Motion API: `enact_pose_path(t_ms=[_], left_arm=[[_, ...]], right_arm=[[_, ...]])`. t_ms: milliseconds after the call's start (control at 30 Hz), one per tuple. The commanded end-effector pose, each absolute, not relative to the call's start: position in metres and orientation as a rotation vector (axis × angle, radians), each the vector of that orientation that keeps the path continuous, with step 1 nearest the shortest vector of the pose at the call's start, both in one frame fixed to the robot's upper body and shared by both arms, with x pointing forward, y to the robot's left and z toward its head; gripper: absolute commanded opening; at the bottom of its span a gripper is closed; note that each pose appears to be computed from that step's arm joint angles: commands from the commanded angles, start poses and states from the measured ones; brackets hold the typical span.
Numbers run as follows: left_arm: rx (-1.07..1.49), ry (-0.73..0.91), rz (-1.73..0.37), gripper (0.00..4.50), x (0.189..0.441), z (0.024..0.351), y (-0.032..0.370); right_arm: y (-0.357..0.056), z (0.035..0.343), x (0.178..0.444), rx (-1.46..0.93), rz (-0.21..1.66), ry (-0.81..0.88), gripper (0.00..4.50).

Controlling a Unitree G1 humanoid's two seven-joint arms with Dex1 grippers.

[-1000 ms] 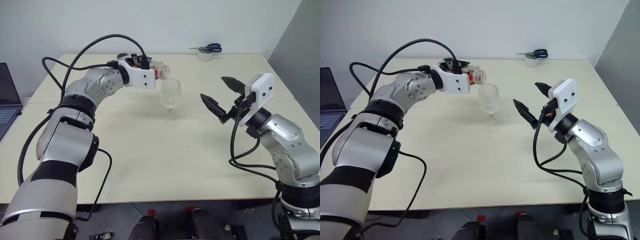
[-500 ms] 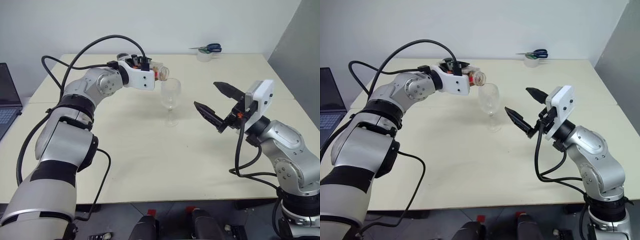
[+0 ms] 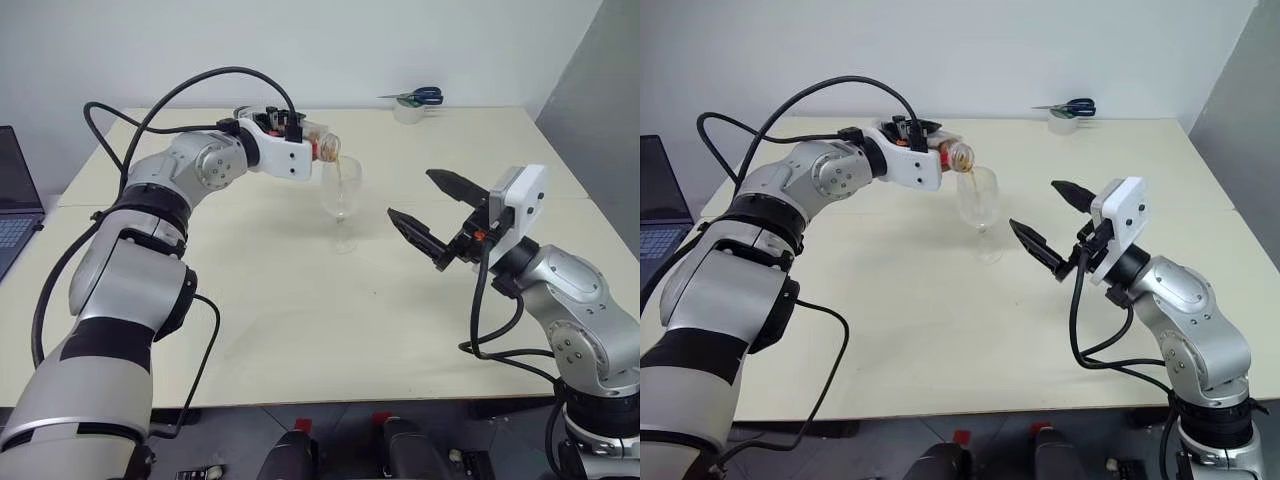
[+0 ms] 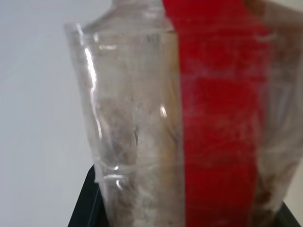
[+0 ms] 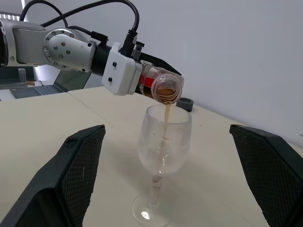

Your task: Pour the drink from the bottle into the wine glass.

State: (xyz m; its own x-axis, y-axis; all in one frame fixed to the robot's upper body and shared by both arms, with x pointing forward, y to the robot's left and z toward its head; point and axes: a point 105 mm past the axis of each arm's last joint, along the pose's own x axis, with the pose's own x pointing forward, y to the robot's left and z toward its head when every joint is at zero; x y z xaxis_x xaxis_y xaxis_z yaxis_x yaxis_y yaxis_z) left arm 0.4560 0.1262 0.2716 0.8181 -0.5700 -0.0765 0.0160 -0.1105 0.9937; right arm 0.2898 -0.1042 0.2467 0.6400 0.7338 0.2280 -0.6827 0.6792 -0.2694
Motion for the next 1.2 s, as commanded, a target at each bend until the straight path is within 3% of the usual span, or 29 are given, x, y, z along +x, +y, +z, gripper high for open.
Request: enact_pose_path(t_ms=[33,1200], left_arm=[[1.652,-0.527,-0.454,1.66,0.4533,0.3031,0.1251],[1.771,-0.513,-0.402,1.66,0.4576,0.3118,0.1276]], right_arm=[[-0.1041,0.2572,0.2840,-0.170,0.813,-0.382,4.50],[-0.1086,0.2576,0.2871,-0.175,0.771,-0.381,4.50]])
